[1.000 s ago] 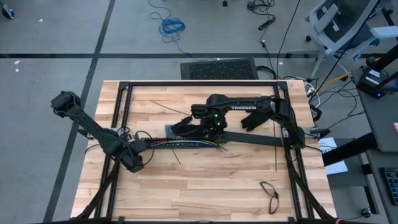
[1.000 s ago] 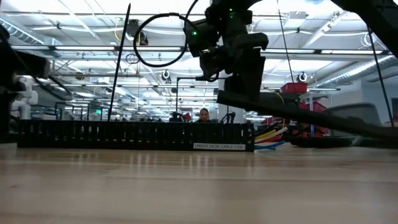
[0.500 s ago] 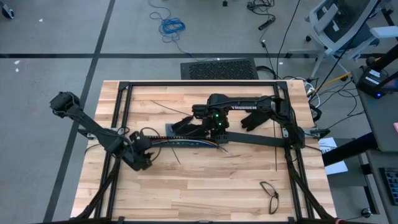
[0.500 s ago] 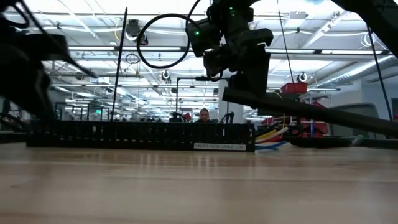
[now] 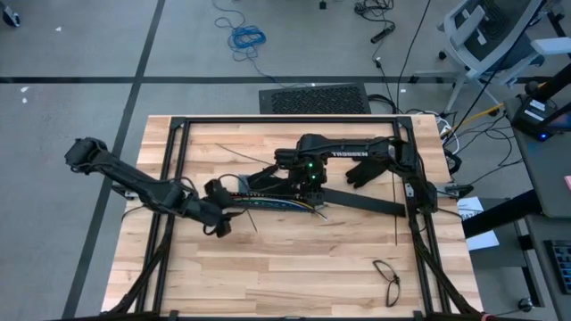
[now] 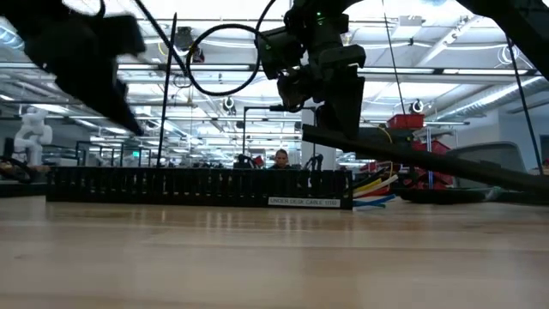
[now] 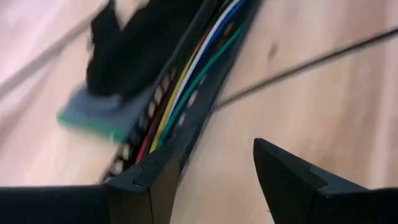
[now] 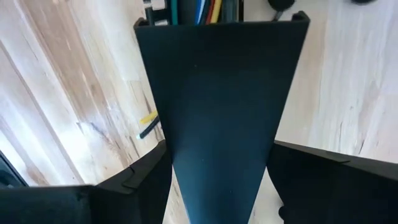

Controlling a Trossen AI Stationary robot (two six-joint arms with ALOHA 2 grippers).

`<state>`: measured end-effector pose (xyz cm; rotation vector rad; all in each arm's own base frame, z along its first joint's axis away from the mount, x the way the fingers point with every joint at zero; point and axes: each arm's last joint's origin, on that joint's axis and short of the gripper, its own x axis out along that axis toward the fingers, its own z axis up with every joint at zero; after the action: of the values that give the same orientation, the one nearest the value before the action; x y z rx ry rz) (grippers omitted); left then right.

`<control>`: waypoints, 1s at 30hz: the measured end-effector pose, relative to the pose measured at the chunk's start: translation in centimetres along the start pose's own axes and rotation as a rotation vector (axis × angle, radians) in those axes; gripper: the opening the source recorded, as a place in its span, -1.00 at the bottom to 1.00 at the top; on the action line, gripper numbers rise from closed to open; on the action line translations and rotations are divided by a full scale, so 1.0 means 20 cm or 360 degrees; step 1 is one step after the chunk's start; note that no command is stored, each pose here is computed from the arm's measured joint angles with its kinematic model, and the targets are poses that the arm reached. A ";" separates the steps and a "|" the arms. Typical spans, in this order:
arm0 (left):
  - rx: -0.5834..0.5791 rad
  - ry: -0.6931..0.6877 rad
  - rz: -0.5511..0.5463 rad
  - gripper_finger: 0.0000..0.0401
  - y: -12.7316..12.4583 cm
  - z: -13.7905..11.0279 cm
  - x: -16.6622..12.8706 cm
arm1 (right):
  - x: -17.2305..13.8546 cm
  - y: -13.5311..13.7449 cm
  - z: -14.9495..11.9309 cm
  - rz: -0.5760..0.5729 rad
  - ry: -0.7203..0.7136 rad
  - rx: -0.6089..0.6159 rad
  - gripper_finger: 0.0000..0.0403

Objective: Ziptie cables
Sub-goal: Close the cable duct

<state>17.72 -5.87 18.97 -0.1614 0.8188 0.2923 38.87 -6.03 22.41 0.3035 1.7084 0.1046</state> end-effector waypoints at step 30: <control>0.0318 0.0002 -0.0338 -0.86 0.25 0.22 0.12 | -0.50 -0.33 -0.24 -0.0250 -0.0747 0.0402 0.15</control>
<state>20.74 0.37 20.04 -0.0602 0.8193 0.0100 34.49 -14.48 31.15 0.3482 1.2705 -0.2816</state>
